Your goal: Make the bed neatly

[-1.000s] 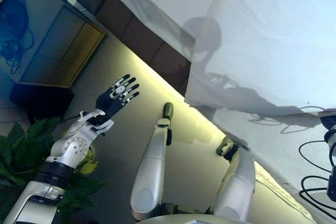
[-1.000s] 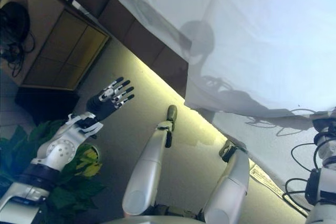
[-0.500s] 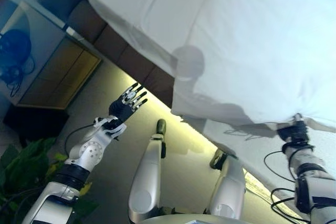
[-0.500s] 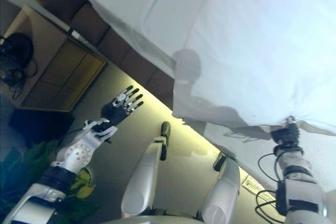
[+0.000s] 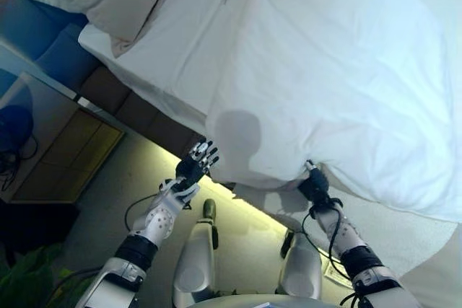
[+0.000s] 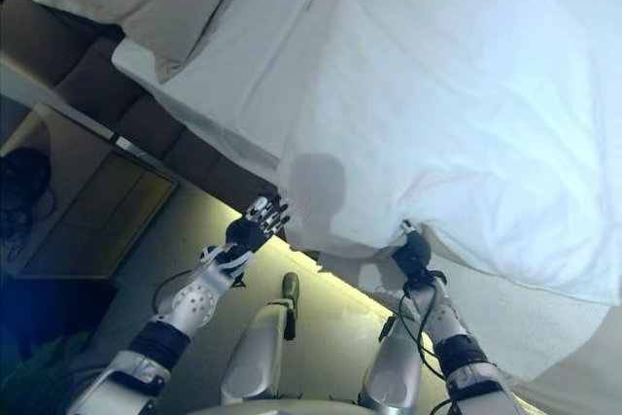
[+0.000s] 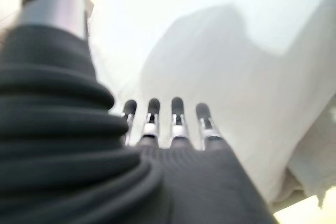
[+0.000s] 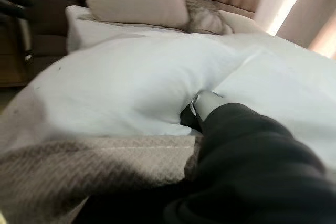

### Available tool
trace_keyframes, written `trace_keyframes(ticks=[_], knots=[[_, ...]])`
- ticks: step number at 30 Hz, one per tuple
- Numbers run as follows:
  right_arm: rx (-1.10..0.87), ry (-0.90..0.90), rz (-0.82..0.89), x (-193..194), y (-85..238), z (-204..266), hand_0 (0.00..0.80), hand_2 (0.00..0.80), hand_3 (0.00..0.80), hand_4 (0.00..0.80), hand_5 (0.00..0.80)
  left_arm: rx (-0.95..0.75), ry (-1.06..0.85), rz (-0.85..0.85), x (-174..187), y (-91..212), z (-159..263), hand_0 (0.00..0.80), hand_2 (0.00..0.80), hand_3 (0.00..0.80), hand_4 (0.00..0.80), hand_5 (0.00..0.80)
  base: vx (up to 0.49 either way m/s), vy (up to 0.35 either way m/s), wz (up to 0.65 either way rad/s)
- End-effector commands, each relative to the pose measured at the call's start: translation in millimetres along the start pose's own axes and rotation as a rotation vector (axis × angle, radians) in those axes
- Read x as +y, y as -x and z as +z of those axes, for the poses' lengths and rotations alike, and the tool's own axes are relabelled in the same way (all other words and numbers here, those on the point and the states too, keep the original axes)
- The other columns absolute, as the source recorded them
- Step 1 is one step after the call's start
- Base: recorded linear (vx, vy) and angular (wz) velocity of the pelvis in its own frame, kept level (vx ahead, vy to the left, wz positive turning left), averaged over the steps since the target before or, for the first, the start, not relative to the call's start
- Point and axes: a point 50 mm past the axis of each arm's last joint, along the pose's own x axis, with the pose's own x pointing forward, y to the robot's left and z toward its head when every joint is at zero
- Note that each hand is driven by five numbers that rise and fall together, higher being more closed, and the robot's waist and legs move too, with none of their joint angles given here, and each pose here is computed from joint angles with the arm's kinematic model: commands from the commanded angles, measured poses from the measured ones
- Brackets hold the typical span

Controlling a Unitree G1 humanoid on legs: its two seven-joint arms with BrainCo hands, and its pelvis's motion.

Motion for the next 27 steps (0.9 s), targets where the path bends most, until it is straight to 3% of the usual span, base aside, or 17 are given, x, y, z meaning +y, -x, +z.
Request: trace_keyframes(ticks=[1,8,13,20,27], knots=[[-0.016,0.040,0.058,15.5,5.0,-10.4,0.800,0.800,0.800,0.800,0.800,0.082,0.177,-0.032,-0.1,3.3,-11.9,0.000,0.000,0.000,0.000,0.000,0.174,-0.034,0.03],[-0.049,-0.039,-0.004,4.7,13.2,-14.2,0.800,0.800,0.800,0.800,0.800,0.437,0.538,0.116,18.1,34.6,-91.6,0.000,0.000,0.000,0.000,0.000,0.131,-0.058,0.03],[-0.064,-0.058,0.019,12.8,11.7,-16.6,0.800,0.800,0.800,0.800,0.800,0.586,0.528,0.241,20.5,40.3,-127.7,0.000,0.000,0.000,0.000,0.000,-0.004,-0.156,0.06],[-0.071,-0.088,0.118,40.6,2.0,-13.9,0.800,0.800,0.800,0.800,0.800,0.601,0.647,0.129,-13.3,21.9,-135.7,0.000,0.000,0.000,0.000,0.000,-0.055,-0.123,-0.01],[-0.093,-0.105,0.240,74.9,-8.3,-2.9,0.800,0.800,0.800,0.800,0.800,0.510,0.816,0.046,-50.0,-6.7,-113.1,0.000,0.000,0.000,0.000,0.000,-0.088,-0.020,-0.06]])
